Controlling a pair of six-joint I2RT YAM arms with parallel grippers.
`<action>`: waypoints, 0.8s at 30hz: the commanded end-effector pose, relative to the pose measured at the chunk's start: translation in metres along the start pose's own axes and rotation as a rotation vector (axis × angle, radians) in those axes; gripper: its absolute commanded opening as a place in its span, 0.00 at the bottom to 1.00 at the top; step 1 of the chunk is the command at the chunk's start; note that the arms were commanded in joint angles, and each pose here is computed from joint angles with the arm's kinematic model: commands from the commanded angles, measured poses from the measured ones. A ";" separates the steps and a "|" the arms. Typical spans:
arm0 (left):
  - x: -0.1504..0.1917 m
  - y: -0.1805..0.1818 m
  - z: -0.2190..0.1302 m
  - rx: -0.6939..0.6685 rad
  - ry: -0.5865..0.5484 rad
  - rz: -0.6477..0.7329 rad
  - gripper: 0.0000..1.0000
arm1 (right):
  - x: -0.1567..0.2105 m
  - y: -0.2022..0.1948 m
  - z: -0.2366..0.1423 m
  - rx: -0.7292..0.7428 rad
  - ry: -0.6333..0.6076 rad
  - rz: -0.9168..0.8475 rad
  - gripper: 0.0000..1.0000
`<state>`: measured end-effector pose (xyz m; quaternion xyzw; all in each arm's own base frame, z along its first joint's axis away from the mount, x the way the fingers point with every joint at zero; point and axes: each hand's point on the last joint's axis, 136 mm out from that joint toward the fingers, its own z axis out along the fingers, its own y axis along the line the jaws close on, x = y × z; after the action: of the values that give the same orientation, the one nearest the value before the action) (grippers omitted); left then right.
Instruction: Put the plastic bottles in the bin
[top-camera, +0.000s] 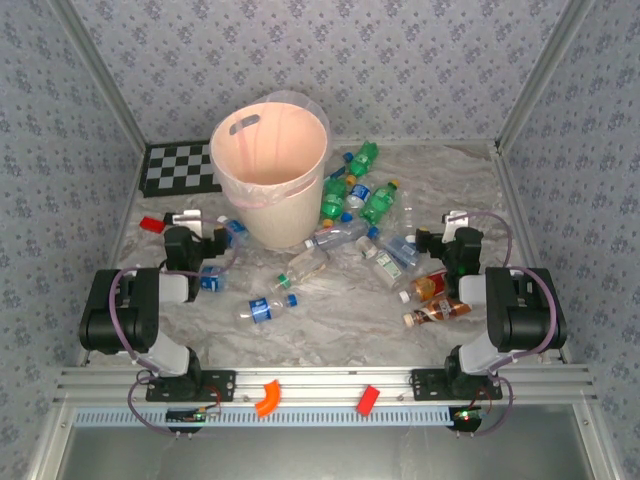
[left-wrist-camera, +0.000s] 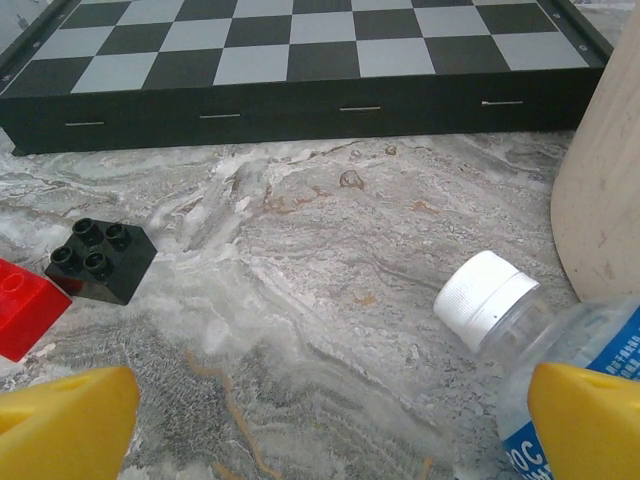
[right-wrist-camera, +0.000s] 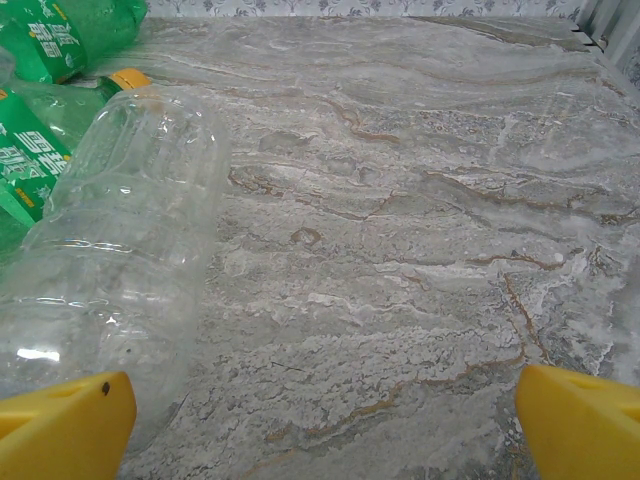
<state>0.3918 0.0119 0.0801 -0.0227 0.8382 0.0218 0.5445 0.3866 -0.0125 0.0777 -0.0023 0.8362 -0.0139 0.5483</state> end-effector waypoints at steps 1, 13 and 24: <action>-0.011 0.003 0.003 -0.011 -0.023 -0.021 1.00 | -0.009 -0.001 0.002 0.011 -0.021 0.001 0.99; -0.064 0.044 -0.025 -0.226 0.035 -0.194 1.00 | -0.040 -0.011 -0.024 0.115 -0.070 -0.007 0.99; -0.087 0.044 -0.082 -0.304 0.214 -0.637 1.00 | -0.109 -0.023 -0.088 0.072 -0.151 0.485 1.00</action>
<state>0.3815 0.0600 0.2177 -0.2993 0.8130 0.0083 0.4994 0.3601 -0.0322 0.2113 0.1306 0.7672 0.0096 0.6279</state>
